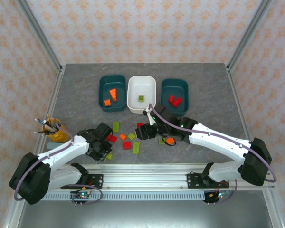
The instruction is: Sort the legos into containers by color
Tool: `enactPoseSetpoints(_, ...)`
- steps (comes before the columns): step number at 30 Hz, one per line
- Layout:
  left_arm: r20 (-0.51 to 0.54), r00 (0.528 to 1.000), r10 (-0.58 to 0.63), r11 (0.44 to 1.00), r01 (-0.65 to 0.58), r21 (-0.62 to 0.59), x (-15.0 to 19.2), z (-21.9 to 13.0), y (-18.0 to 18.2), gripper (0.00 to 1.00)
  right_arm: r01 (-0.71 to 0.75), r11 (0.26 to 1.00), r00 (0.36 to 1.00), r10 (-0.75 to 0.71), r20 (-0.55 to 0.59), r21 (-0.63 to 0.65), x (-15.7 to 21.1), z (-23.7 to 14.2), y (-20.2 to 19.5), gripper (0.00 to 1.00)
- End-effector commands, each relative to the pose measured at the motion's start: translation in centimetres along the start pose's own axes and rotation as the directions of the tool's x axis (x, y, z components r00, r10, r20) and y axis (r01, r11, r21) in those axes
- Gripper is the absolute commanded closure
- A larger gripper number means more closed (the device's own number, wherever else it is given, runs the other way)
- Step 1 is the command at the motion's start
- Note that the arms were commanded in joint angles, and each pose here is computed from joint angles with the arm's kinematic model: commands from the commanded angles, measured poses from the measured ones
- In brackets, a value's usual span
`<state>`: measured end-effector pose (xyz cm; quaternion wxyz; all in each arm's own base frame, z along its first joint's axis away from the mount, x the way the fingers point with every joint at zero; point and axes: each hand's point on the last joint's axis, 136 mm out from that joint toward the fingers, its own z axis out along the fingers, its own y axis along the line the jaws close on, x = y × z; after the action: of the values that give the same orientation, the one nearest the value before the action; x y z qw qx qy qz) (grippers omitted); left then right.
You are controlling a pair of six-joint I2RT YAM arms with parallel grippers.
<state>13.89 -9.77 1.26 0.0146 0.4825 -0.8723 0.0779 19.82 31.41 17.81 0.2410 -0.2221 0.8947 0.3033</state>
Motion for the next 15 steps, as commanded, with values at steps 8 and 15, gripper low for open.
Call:
enactPoseSetpoints(8, 0.095, 0.994, 0.052, 0.991, -0.063, 0.117, -1.1, -3.6, -4.7, 0.83, -0.03, 0.997, 0.995, 0.023, 0.093, 0.069, -1.8, -1.6, -0.7, 0.33)
enactPoseSetpoints(15, 0.187, 0.965, 0.182, 0.957, -0.218, 0.19, -2.4, -9.4, -13.1, 0.84, -0.214, 0.957, 0.938, 0.146, 0.313, 0.195, -6.8, -5.7, -5.1, 0.34)
